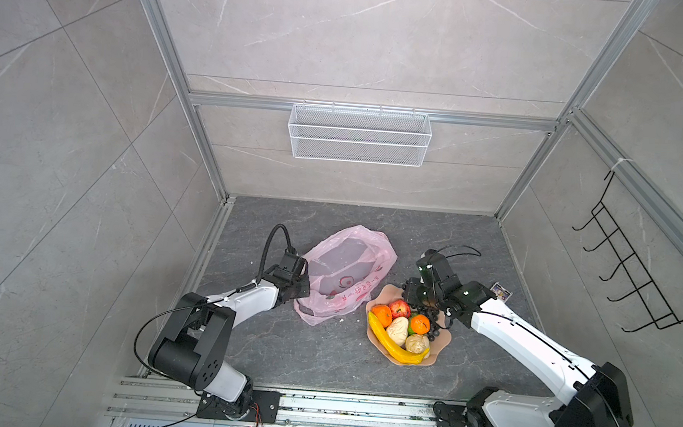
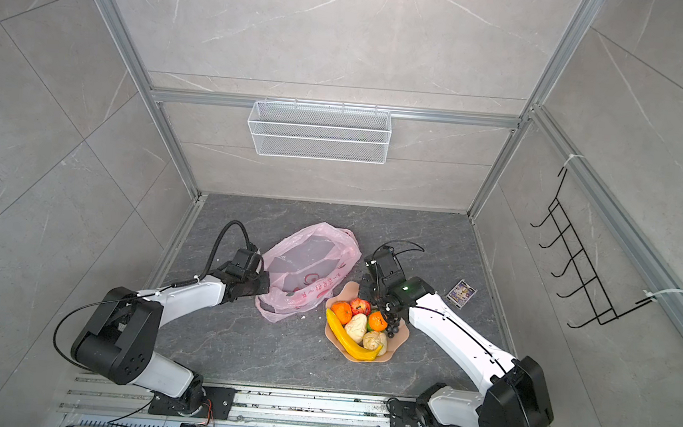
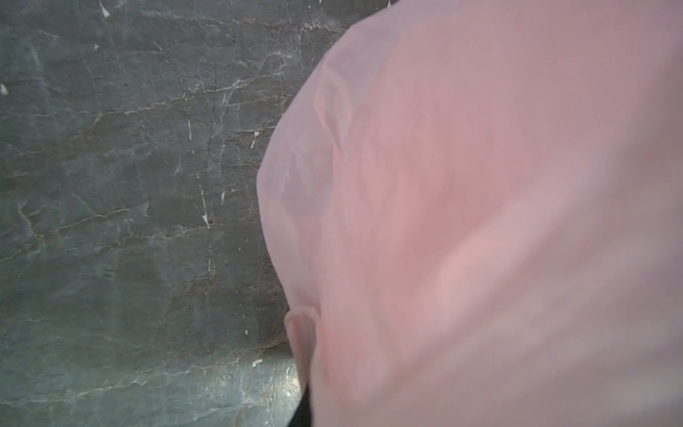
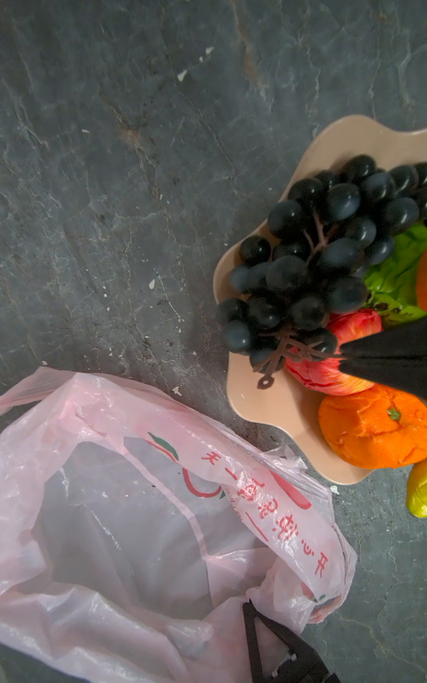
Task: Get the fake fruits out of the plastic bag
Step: 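Lower the grapes onto the fruit in the bowl and open the right gripper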
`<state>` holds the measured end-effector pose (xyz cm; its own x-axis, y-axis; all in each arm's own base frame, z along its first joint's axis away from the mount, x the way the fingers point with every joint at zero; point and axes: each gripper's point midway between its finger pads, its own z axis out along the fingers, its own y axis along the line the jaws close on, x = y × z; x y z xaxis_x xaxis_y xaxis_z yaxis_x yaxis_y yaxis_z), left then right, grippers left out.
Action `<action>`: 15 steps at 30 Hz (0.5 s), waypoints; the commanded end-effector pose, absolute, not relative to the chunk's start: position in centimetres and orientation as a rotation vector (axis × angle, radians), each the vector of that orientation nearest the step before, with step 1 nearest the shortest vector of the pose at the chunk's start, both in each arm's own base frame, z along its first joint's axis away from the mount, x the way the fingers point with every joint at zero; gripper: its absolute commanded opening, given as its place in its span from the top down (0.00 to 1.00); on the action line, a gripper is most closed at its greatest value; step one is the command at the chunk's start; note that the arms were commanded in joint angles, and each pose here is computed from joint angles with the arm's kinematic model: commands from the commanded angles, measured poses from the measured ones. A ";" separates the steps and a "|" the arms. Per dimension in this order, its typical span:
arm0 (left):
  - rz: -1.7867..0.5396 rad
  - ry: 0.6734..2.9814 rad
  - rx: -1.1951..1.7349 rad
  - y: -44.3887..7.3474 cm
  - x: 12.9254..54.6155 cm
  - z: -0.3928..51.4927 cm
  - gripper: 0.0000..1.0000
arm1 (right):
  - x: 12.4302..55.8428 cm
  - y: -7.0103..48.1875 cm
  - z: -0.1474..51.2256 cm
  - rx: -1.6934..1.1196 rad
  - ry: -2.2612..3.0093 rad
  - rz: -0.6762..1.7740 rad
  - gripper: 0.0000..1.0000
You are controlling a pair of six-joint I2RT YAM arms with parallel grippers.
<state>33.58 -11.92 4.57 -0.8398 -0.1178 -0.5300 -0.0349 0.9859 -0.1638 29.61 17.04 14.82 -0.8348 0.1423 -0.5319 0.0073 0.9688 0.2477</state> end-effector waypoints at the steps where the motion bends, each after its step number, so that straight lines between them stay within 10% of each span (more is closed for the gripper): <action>1: -0.211 2.533 -0.082 -12.3 34.4 5.6 0.99 | 29.6 17.3 14.0 0.073 2.568 0.312 1.00; 5: -0.210 2.532 -0.080 -12.3 34.5 5.6 0.99 | 29.7 17.2 14.8 0.072 2.552 0.310 0.95; 15: -0.252 2.576 -0.121 -13.7 35.8 5.7 0.99 | 28.6 14.0 18.5 0.120 2.466 0.206 0.40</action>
